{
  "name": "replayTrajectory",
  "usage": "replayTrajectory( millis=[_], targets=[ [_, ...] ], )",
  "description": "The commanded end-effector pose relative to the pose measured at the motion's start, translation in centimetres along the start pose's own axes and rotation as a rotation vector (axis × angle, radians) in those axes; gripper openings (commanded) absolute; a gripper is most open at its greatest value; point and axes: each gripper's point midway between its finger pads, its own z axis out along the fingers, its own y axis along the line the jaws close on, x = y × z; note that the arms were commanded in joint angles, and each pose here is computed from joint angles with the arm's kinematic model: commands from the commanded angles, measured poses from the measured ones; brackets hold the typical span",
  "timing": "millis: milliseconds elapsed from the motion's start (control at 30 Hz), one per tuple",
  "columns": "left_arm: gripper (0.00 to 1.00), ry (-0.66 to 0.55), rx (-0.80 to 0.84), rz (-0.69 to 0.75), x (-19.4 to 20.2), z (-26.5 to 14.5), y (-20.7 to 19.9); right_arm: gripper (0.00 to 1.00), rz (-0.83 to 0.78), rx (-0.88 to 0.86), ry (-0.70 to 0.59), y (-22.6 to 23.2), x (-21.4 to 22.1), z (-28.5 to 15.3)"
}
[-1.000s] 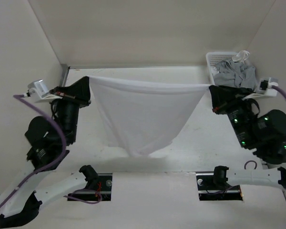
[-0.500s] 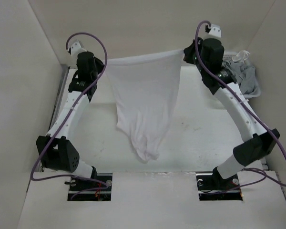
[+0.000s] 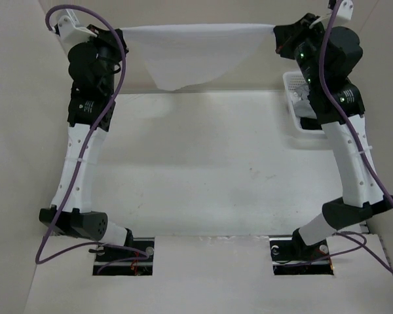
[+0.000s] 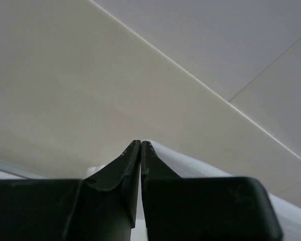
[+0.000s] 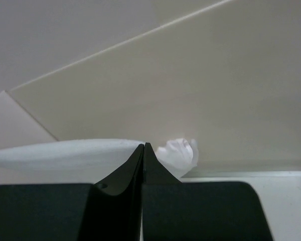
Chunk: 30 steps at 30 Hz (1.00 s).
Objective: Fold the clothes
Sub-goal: Flatten the tank top out
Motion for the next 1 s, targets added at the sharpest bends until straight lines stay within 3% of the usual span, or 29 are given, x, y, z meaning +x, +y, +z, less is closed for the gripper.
replayTrajectory(
  millis=[0, 100, 333, 500, 667, 800, 967],
  targets=[
    [0.03, 0.011, -0.01, 0.046, 0.6, -2.3, 1.0, 0.0, -0.026, 0.036, 0.05, -1.4, 1.6, -2.7],
    [0.03, 0.06, -0.034, 0.054, 4.1, -5.2, 3.2, 0.0, -0.019, 0.06, 0.089, -3.0, 5.5, -6.1],
    [0.03, 0.232, -0.155, 0.105, 14.7, -17.3, 12.0, 0.0, 0.088, 0.104, 0.308, -7.0, 21.0, -17.9],
    [0.03, 0.399, -0.217, 0.127, 19.0, -26.2, 16.9, 0.0, 0.193, 0.046, 0.551, -6.1, 31.0, -27.2],
    [0.03, 0.633, -0.336, 0.008, 25.2, -33.9, 21.2, 0.0, 0.298, -0.006, 0.821, -4.7, 38.9, -35.5],
    [0.03, 0.671, -0.393, -0.059, 26.0, -36.3, 22.3, 0.0, 0.31, 0.016, 0.913, -4.0, 40.4, -39.7],
    [0.03, 0.567, -0.405, -0.048, 22.7, -34.5, 21.3, 0.0, 0.256, -0.002, 0.868, -2.4, 38.1, -38.3]
  ],
)
